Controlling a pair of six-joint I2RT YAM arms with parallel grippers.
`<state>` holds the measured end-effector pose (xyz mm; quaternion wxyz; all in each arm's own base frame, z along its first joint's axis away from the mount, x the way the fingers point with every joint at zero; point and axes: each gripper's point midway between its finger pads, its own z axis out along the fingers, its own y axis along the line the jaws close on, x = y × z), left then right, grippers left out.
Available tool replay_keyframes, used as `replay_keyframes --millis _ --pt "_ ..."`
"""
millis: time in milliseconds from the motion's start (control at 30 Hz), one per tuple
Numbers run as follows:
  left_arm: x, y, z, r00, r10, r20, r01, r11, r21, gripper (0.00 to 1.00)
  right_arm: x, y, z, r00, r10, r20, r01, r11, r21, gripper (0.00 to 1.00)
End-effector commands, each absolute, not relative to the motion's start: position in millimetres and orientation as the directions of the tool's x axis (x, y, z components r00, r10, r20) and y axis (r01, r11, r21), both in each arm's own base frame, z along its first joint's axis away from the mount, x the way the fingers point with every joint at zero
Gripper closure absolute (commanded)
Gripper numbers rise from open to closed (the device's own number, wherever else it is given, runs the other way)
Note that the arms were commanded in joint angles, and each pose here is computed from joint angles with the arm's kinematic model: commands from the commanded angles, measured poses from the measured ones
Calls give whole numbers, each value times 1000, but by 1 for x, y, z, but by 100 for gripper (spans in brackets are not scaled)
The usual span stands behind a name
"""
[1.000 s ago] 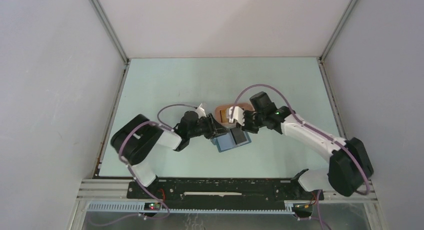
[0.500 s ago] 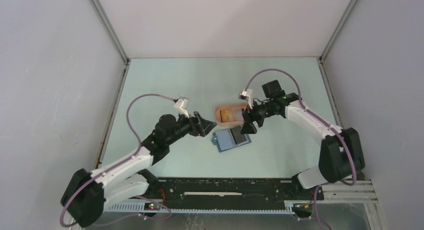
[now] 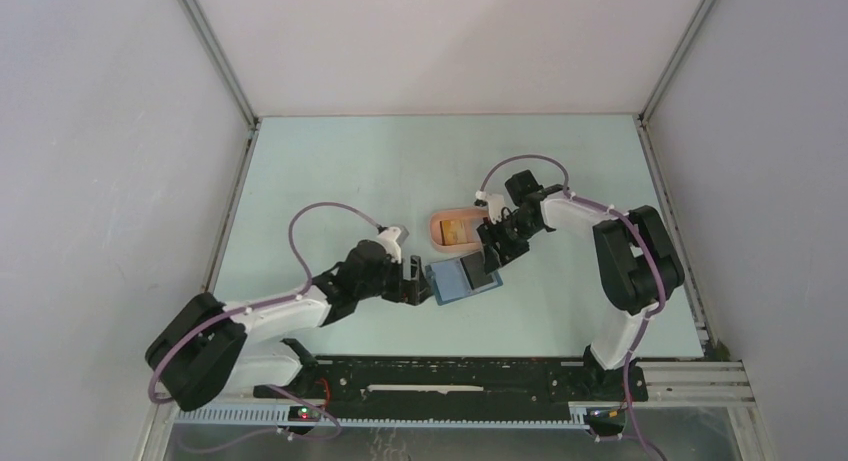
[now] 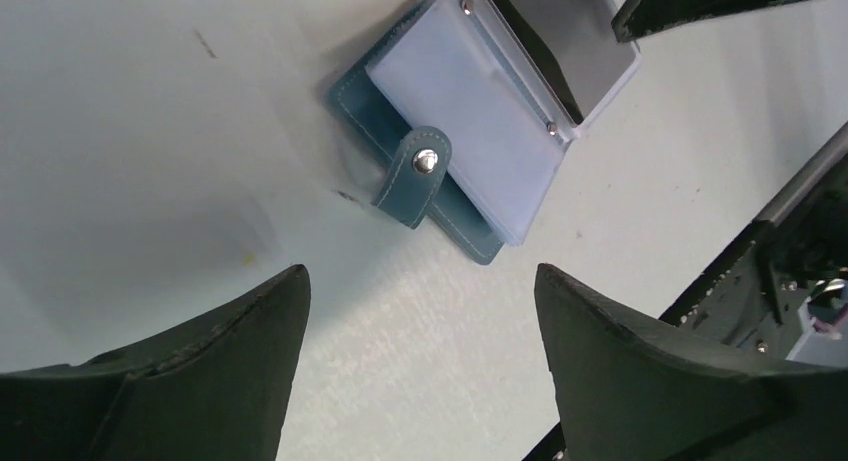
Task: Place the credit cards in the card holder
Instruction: Insert the credit card into the card holder, then close the card holder at the center of the board.
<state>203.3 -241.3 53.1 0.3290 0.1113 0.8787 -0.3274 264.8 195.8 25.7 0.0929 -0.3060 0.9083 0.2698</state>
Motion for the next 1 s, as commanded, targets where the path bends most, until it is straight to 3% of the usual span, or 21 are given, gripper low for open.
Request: replay_keyframes --millis 0,200,500,767,967 --pt "222 -260 66 -731 -3 -683 421 786 -454 15 273 195 27 -831 -468 -301 -556 711 430 37" --pt "227 -270 50 -752 44 -658 395 829 -396 24 267 199 22 -835 -476 -277 -550 700 455 41" --pt "242 -269 44 -754 64 -654 363 870 -333 48 257 207 17 -828 -500 -253 -557 682 474 43" --pt "237 -259 50 -746 60 -664 356 878 -321 89 245 217 19 -834 -504 -225 -538 653 533 47" --pt "233 -260 86 -696 36 -717 413 837 -359 98 233 232 24 -828 -517 -217 -535 613 582 51"
